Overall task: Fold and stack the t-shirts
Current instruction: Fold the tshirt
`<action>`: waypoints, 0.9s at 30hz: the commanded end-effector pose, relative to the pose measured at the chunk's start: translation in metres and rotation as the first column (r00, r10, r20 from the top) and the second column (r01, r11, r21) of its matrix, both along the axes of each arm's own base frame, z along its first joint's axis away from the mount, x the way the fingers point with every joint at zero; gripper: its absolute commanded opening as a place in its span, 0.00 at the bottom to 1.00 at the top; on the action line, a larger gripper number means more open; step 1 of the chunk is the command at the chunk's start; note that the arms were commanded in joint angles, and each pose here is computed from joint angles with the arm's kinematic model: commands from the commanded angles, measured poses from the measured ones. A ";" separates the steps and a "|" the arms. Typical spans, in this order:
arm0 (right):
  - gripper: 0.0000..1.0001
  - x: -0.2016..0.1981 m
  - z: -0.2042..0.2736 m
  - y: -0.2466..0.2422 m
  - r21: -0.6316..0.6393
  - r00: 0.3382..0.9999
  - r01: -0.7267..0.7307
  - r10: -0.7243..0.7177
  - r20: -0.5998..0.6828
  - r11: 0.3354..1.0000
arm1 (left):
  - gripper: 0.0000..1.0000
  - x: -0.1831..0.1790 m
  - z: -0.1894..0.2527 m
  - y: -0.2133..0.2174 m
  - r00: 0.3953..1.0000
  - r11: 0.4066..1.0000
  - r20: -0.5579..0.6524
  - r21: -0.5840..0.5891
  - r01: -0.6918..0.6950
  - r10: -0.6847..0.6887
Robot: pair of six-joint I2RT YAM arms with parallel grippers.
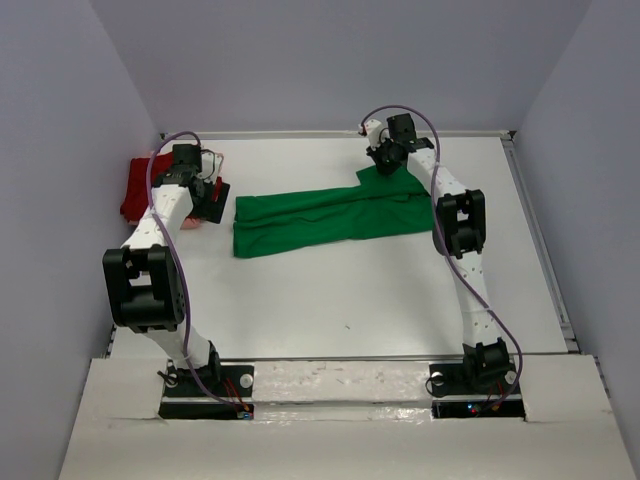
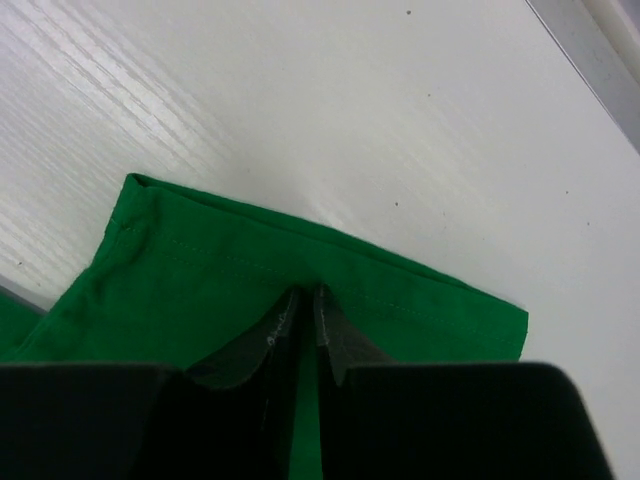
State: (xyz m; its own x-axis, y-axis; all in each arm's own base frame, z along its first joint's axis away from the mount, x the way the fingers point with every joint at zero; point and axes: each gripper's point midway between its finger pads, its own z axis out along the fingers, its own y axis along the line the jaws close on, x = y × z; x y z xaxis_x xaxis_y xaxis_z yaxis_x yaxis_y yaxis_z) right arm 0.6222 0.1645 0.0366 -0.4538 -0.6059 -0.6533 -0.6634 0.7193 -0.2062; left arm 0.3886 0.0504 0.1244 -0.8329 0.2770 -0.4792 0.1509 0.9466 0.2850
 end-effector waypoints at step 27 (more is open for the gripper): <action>0.00 -0.037 0.111 0.000 0.018 0.994 -0.055 0.053 0.096 0.998 | 0.99 0.013 0.035 -0.013 0.996 0.998 0.082 -0.055 0.039 -0.035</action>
